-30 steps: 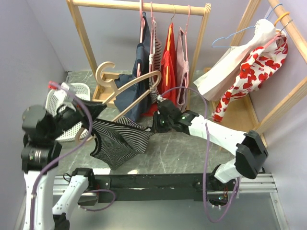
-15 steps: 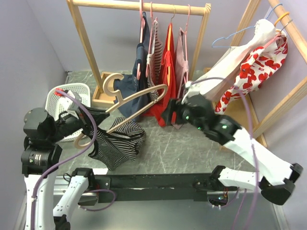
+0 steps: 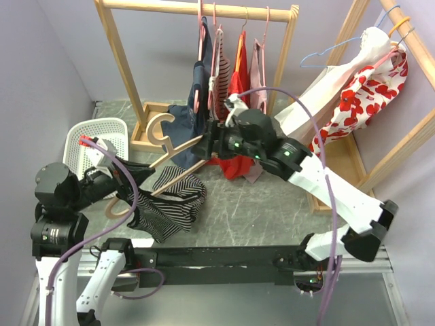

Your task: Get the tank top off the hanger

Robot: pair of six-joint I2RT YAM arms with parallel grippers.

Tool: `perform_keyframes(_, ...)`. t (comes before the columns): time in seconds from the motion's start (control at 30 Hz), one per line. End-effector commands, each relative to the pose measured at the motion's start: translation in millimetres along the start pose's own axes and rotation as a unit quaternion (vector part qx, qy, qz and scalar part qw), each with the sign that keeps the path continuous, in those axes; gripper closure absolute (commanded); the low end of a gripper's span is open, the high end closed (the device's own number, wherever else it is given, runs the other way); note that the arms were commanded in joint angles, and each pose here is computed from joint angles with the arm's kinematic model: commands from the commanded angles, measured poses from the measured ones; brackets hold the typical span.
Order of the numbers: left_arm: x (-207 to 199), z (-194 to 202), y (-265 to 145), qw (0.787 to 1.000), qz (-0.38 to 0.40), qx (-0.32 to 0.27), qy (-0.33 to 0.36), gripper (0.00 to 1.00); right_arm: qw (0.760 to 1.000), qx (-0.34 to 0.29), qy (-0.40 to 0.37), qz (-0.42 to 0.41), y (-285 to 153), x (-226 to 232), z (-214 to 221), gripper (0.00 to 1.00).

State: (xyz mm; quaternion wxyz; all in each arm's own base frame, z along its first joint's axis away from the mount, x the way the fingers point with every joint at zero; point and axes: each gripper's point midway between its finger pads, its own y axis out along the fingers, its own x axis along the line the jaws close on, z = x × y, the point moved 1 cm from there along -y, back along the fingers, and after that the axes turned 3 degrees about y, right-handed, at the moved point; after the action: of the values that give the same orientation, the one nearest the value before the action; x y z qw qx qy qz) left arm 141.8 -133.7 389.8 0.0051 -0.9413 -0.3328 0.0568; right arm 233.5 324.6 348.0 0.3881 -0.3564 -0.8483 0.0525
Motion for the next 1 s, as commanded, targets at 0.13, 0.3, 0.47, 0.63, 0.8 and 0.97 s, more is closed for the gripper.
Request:
perform_keyframes(0.13,5,3,4,1.000,-0.002,-0.002,0.001,0.99,0.992,-0.062,0.046,-0.103,-19,55,-36,0.16)
perform_keyframes(0.3,8,2,5,1.000,-0.012,-0.023,-0.002,0.99,0.986,-0.088,0.066,-0.125,-22,54,-36,0.14)
perform_keyframes(0.47,2,4,9,0.999,0.018,-0.037,-0.012,0.99,0.984,-0.057,0.094,-0.140,-5,60,-27,0.14)
perform_keyframes(0.63,2,2,10,0.999,0.022,-0.045,-0.010,0.99,0.976,-0.035,0.148,-0.154,11,63,-18,0.14)
perform_keyframes(0.8,4,-5,9,0.998,0.009,-0.058,0.001,0.99,0.972,-0.041,0.188,-0.136,15,56,-19,0.15)
perform_keyframes(0.97,2,-5,12,0.998,0.025,-0.060,0.000,0.99,0.961,-0.066,0.199,-0.180,11,65,-22,0.21)
